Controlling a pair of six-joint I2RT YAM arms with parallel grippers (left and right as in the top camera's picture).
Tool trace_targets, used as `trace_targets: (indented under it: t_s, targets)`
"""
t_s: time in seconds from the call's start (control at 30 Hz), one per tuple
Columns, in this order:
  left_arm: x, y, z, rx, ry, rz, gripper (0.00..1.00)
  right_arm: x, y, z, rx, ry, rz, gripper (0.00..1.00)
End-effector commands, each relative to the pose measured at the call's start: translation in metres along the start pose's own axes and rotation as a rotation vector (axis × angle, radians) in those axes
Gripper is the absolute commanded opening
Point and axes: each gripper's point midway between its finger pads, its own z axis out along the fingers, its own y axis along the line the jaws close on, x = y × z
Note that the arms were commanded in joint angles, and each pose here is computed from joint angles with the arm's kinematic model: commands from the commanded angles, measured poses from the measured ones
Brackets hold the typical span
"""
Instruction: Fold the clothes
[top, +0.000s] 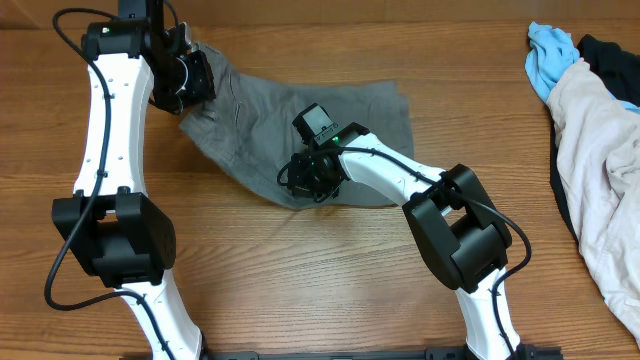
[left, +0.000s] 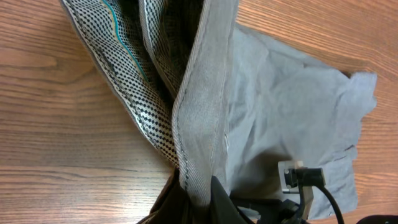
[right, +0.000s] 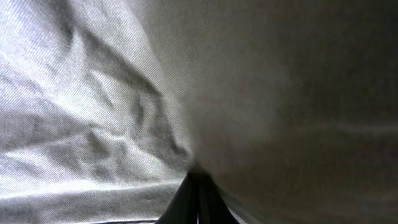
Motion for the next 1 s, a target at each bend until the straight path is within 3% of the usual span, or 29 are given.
trace_targets:
  t_s: [0.0, 0.2, 0.37, 0.97]
  targets:
    - [-0.004, -0.017, -0.022, 0.042, -0.049, 0.073, 0.08, -0.012, 0.003, -0.009, -0.017, -0.022, -0.001, 0.04]
    - [-0.003, -0.018, -0.023, 0.053, -0.047, 0.072, 0.08, -0.055, 0.025, -0.08, -0.13, -0.158, -0.042, 0.04]
    - [0.003, -0.021, -0.023, 0.071, -0.02, 0.068, 0.08, -0.078, 0.026, -0.089, -0.169, -0.225, -0.046, 0.04]
    - [0.008, -0.031, -0.028, 0.123, -0.005, 0.06, 0.08, -0.07, 0.013, 0.016, -0.043, -0.206, -0.107, 0.04]
